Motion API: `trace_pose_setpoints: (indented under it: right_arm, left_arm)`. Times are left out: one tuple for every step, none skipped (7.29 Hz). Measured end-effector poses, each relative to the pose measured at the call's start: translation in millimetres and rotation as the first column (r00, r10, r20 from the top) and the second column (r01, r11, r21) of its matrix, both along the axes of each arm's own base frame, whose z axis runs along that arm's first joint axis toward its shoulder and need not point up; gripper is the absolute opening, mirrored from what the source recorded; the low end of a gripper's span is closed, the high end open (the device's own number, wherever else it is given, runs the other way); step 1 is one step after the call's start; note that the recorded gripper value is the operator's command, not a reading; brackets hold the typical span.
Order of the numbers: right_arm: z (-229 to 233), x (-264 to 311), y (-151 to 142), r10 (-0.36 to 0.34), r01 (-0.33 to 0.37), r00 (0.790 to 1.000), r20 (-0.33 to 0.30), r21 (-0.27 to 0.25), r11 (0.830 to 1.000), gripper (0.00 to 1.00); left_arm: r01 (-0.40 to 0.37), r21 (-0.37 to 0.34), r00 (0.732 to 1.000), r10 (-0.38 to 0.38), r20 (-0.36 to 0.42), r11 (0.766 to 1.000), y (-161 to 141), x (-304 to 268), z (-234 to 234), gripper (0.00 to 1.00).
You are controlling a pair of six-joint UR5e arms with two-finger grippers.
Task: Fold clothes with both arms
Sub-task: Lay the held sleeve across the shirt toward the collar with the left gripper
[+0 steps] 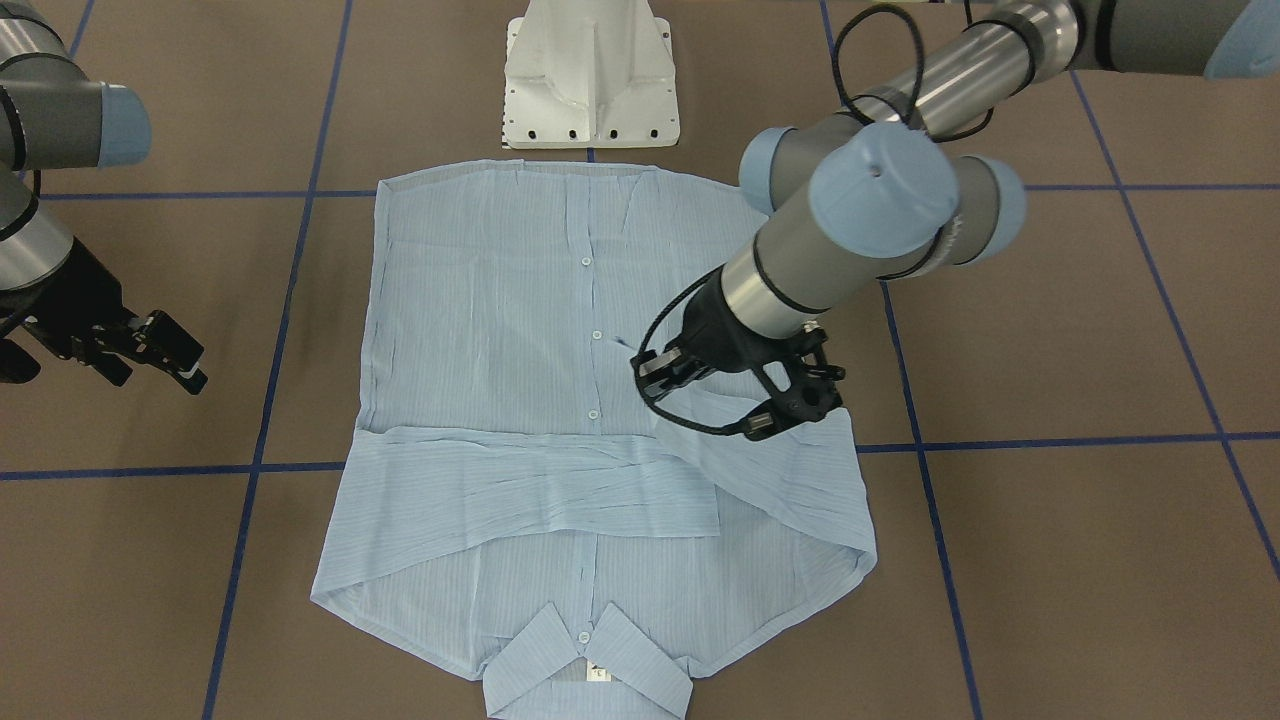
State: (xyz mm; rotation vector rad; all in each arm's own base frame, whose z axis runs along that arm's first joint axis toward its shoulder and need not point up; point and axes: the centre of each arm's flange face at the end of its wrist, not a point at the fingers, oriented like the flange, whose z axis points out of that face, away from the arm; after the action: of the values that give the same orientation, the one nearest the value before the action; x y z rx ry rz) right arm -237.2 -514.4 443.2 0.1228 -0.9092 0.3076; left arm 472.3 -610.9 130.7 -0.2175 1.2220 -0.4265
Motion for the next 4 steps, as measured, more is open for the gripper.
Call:
trace_pose_setpoints:
  right_arm:
    - [3.8,0.5,0.0,0.000,0.000,1.000,-0.006,-0.002,1.000,1.00]
    - [7.1,-0.2,-0.8,-0.001,0.001,1.000,-0.011,-0.005,1.000,1.00]
    - [11.7,-1.3,-2.0,-0.004,0.004,1.000,-0.018,-0.009,1.000,1.00]
    - [16.5,-2.2,-3.1,-0.008,0.008,1.000,-0.025,-0.012,1.000,1.00]
  left_arm:
    - [0.024,-0.009,1.000,-0.024,-0.008,1.000,-2.2,27.8,-12.0,0.00]
    - [0.046,-0.012,0.999,-0.047,-0.016,0.999,-4.0,48.7,-19.0,0.00]
    - [0.071,-0.015,0.997,-0.071,-0.027,0.997,-7.1,66.5,-24.7,0.00]
    - [0.096,-0.014,0.995,-0.096,-0.037,0.995,-9.3,78.4,-30.0,0.00]
